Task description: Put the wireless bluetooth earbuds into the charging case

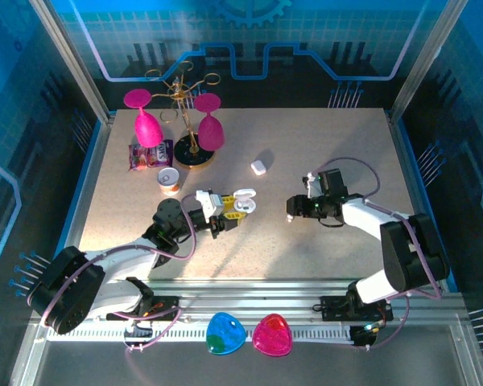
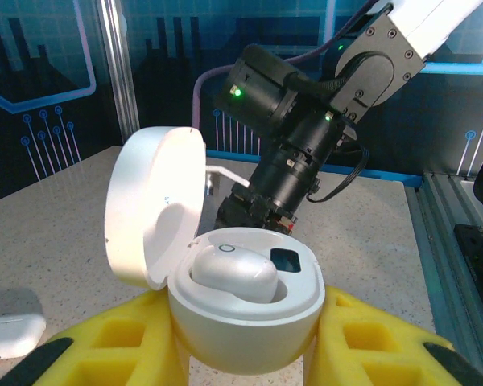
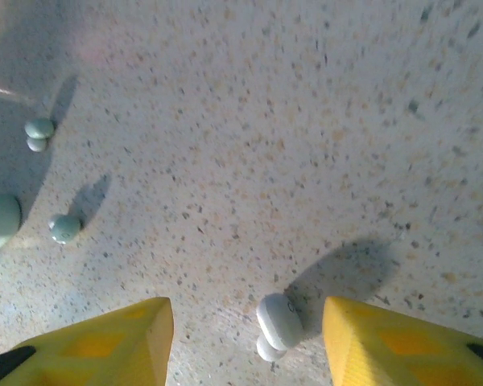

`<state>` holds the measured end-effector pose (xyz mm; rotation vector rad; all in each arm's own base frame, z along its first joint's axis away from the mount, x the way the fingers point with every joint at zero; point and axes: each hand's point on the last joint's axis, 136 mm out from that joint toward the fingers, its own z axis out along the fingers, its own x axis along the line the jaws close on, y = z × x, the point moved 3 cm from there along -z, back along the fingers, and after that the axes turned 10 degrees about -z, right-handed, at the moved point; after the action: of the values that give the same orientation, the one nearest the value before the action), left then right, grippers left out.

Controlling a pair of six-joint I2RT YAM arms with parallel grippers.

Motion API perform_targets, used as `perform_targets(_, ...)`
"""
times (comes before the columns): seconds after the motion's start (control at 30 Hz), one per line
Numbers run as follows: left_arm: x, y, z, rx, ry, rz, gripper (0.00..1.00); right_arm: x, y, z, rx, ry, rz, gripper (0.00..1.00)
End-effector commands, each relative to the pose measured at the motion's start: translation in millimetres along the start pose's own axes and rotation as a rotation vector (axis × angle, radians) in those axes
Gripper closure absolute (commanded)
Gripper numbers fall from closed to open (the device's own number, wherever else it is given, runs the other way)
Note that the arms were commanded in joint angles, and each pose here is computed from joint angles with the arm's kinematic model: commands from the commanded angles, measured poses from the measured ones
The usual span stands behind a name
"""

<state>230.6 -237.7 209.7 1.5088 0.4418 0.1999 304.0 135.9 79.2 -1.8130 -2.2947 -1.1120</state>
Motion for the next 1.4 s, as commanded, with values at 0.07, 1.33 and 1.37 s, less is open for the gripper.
perform_targets(0.07, -3, 21, 7, -0.062, -0.037, 0.034, 0.76, 1, 8, 8, 0.021, 0.009, -0.016, 0.48)
perform_targets(1.33, -3, 14, 6, -0.048, -0.031, 0.04, 0.77, 23, -39, 24, 0.096, 0.093, 0.033, 0.56)
perform_targets(1.37, -3, 14, 6, -0.049, -0.032, 0.041, 0.77, 24, -40, 24, 0.098, 0.094, 0.031, 0.56)
